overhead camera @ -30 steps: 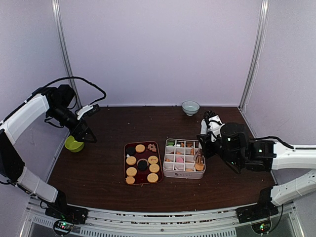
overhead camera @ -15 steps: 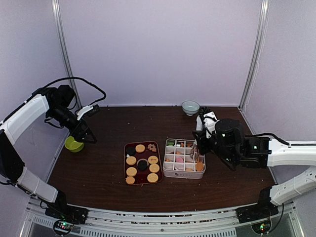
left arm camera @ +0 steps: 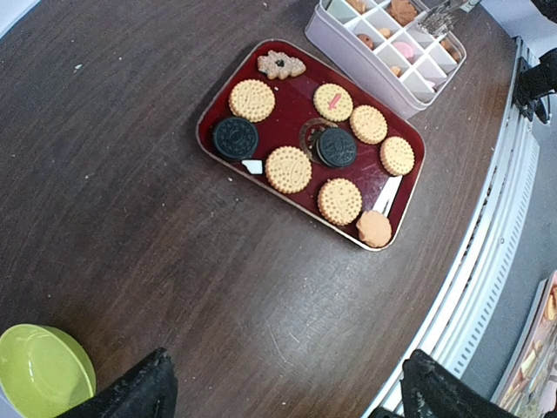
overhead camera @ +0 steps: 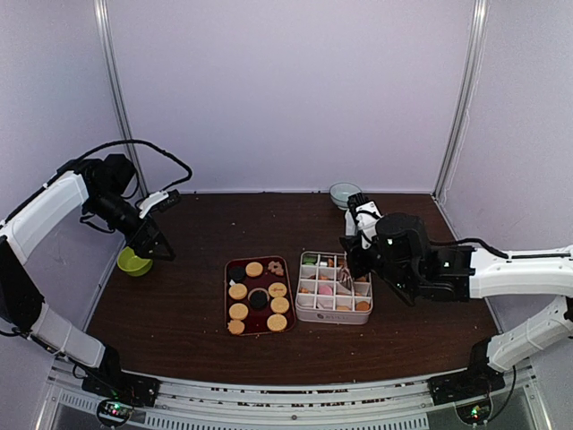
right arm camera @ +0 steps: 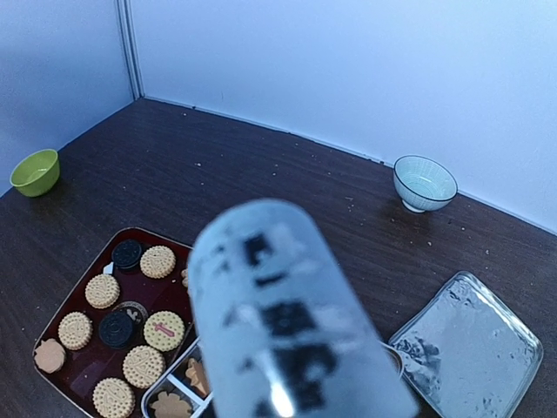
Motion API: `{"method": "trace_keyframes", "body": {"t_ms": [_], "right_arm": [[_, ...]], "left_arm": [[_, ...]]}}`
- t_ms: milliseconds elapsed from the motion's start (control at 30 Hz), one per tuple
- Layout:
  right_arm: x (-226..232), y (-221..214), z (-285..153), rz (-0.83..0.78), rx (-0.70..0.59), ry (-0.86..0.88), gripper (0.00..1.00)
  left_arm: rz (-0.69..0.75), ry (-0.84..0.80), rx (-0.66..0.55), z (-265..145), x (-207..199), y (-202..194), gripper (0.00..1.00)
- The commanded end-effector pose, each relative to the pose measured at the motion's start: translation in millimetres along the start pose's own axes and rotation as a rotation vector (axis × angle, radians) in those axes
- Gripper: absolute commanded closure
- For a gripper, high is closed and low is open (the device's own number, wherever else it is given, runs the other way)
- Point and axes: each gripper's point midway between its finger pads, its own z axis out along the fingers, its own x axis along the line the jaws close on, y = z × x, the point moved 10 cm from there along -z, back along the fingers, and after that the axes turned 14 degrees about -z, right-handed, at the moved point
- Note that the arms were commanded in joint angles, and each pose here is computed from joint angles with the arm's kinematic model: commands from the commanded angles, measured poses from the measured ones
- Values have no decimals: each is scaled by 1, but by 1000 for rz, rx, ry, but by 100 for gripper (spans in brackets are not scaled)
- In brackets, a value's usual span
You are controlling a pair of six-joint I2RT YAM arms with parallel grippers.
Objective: Pack the cookies
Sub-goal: Adjust the fake cookies in the empty pocket of the box, then place the clamp on the plate.
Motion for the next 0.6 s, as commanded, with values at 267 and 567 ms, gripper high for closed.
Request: {"method": "trace_keyframes", "body": {"t_ms": [267,567], "right_arm": [[62,108,38,220,-57,404,82],[124,89,116,195,377,503,83]], "left_arm": [[-1,69,-13,-2,11,-8,5],[6,87,0,0,13,-15,5]]}}
